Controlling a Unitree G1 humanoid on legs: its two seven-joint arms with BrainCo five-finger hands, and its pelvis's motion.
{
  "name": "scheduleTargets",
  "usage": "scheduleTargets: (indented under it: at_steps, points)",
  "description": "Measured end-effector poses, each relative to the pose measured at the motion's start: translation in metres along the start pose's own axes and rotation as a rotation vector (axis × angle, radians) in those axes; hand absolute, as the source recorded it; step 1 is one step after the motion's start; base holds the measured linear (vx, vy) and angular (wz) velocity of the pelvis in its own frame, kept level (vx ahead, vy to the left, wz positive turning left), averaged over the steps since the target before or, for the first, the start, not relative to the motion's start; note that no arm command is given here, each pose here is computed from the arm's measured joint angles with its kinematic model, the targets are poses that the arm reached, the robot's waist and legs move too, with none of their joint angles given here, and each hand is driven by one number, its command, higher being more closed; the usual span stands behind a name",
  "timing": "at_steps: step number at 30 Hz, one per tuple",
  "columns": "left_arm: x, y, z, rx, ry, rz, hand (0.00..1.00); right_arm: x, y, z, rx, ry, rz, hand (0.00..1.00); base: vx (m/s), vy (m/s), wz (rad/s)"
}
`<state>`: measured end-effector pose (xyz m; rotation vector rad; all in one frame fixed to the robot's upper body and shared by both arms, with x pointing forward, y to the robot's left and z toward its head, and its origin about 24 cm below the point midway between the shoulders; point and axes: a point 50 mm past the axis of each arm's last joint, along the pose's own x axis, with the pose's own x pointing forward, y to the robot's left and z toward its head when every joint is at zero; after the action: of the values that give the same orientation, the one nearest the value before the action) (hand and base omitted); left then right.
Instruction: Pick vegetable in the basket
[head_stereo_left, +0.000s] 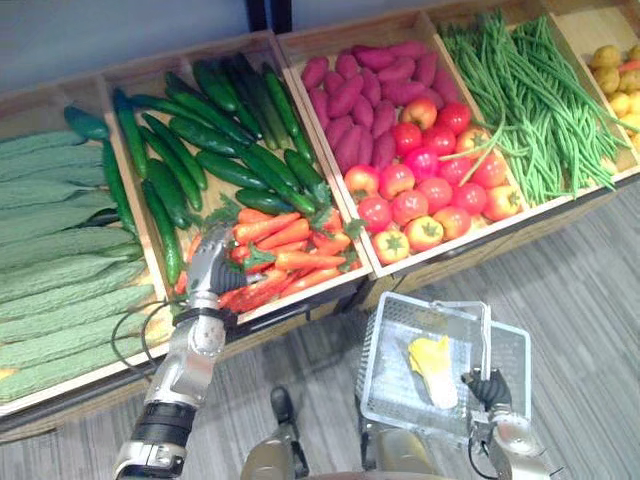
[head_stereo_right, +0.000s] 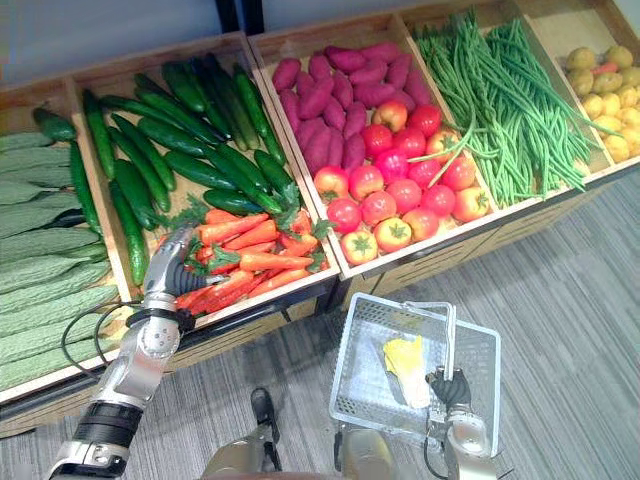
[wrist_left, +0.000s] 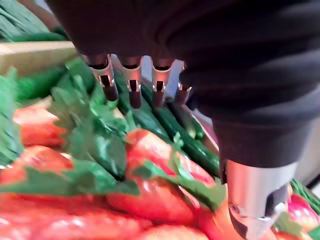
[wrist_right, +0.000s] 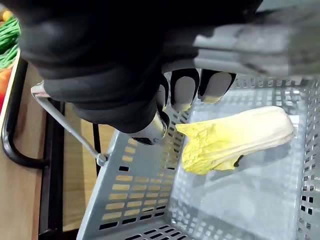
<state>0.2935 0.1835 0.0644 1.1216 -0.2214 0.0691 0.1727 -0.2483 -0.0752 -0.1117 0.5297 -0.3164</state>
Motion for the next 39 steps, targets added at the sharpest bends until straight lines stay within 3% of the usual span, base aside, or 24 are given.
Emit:
scheduleTargets:
  at_steps: [9, 10, 16, 28, 39]
  points:
    - [0.016, -0.009, 0.016, 0.112, -0.077, -0.038, 0.00, 0.004, 0.010, 0.010, -0.020, -0.049, 0.036, 1.00, 0.00, 0.003, -0.04]
    - [0.016, -0.009, 0.016, 0.119, -0.076, -0.037, 1.00, 0.004, 0.010, 0.011, -0.020, -0.052, 0.038, 1.00, 0.01, 0.003, -0.06]
    - [0.030, -0.006, 0.012, 0.216, -0.062, -0.024, 1.00, 0.006, 0.011, 0.015, -0.016, -0.067, 0.036, 1.00, 0.03, 0.001, 0.00]
    - [0.035, 0.000, -0.002, 0.252, -0.006, -0.048, 1.00, 0.007, 0.012, 0.016, -0.013, -0.073, 0.039, 1.00, 0.01, 0.000, -0.04]
    - [0.032, 0.043, -0.014, 0.194, 0.073, 0.159, 1.00, 0.005, 0.012, 0.014, -0.012, -0.068, 0.039, 1.00, 0.02, -0.005, 0.01]
